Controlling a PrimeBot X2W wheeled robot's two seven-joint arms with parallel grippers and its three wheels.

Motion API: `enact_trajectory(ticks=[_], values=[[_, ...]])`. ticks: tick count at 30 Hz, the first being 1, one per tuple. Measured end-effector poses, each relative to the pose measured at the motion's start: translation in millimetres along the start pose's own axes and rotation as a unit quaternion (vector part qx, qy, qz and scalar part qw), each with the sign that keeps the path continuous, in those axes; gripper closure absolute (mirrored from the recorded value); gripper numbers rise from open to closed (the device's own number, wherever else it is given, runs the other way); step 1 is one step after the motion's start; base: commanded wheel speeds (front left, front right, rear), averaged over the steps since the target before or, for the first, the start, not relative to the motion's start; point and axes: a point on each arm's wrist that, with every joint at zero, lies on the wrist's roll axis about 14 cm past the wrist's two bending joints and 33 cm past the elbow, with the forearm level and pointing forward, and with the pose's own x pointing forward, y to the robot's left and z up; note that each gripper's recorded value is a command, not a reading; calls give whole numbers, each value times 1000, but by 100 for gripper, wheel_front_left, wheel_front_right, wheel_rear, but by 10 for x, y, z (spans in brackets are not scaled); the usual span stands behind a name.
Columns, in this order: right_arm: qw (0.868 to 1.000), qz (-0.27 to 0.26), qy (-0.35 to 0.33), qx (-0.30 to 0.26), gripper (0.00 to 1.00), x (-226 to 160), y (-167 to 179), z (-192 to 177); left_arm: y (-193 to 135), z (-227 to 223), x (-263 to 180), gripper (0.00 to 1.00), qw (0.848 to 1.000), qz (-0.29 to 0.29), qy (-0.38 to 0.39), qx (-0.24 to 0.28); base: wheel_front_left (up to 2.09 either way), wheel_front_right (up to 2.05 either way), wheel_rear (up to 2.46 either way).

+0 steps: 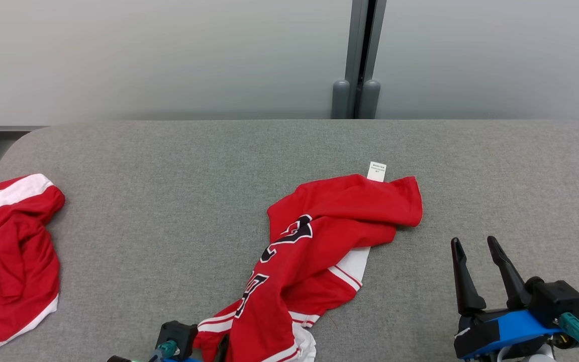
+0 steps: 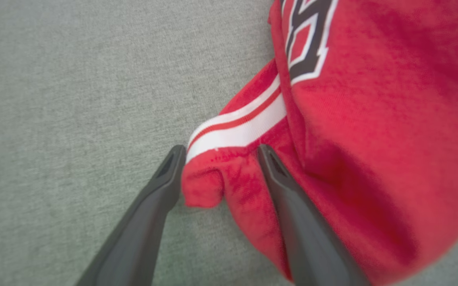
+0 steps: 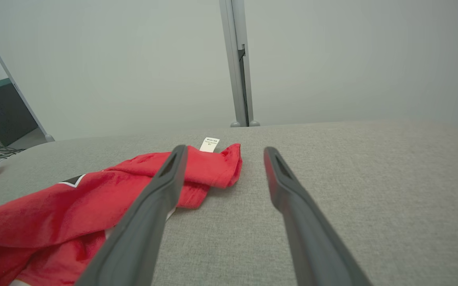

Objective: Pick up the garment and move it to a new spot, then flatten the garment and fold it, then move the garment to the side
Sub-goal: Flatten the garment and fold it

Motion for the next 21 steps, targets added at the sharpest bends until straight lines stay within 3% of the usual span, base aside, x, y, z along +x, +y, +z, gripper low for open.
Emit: enact_trajectory(ticks=[2, 3, 4, 5, 13, 21], values=[[1000, -1, 0, 0, 0, -2, -4, 2, -6, 1, 9, 0, 1000, -3, 1, 0, 0, 0, 0], [1000, -1, -1, 0, 0, -2, -4, 4, -10, 9, 14, 29, 1000, -5, 0, 1, 0, 0, 0], [1000, -1, -1, 0, 0, -3, -6, 6, -17, 35, 21, 70, 1000, -6, -5, 1, 0, 0, 0], [1000, -1, -1, 0, 0, -2, -4, 8, -22, 60, 25, 100, 1000, -7, -12, 1, 0, 0, 0], [1000, 4, -2, 4, 0, 22, 33, 6, 319, 535, -24, 100, 993, 43, -110, 4, 0, 0, 0], [1000, 2, 3, 7, 0, 40, 16, -30, 869, 1053, -198, 100, 973, 119, -200, 11, 0, 0, 0]])
